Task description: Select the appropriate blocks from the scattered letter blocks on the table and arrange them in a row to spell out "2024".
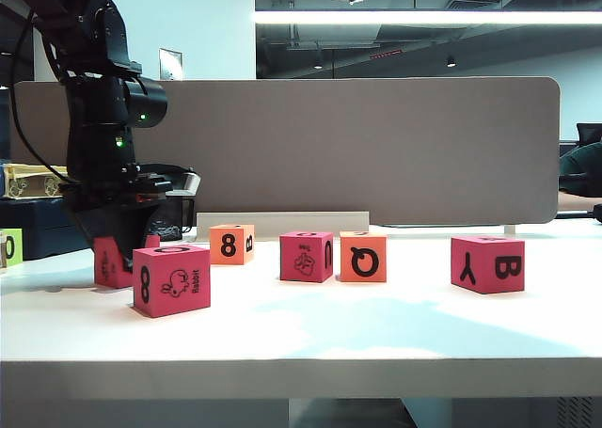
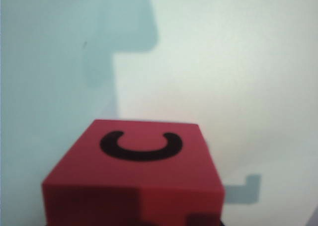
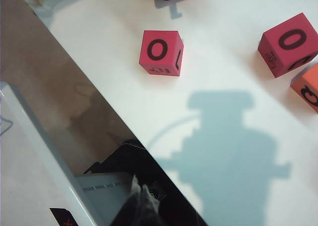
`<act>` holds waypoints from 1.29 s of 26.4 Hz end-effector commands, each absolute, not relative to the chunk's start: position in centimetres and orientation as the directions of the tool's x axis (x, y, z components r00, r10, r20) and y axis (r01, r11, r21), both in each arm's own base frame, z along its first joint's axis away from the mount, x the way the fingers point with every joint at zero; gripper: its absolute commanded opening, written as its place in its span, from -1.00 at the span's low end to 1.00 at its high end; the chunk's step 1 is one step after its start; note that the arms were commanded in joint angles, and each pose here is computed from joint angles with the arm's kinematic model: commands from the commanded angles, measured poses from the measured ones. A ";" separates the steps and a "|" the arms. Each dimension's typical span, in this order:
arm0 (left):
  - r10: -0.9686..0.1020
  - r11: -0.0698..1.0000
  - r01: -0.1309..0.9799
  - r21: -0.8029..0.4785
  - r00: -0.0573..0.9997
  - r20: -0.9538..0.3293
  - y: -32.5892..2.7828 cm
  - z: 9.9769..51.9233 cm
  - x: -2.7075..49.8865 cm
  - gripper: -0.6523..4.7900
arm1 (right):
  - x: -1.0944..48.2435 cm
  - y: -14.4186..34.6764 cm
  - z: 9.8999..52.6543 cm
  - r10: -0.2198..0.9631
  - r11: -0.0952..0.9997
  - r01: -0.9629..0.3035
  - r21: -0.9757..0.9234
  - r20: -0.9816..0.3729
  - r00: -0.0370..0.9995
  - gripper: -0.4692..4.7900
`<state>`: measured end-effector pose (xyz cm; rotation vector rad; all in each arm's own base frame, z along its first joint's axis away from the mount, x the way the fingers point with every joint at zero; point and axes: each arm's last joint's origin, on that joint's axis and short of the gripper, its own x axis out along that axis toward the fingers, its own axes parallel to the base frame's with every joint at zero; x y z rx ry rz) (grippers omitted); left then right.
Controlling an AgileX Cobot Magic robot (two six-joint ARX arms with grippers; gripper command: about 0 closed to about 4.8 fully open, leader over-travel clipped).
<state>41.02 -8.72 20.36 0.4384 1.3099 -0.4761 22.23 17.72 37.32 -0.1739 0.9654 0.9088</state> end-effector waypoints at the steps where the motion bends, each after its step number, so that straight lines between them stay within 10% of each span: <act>1: -0.097 0.817 0.575 0.041 0.206 -0.974 -9.3 20.6 41.0 -0.01 | 22.3 17.7 37.6 0.589 0.638 -0.734 0.233 -0.762 0.270 -0.83; 34: -0.283 0.605 0.789 0.109 0.341 -0.896 -18.2 21.4 40.2 0.03 | 22.4 17.7 37.6 0.571 0.654 -0.726 0.210 -0.767 0.292 -0.83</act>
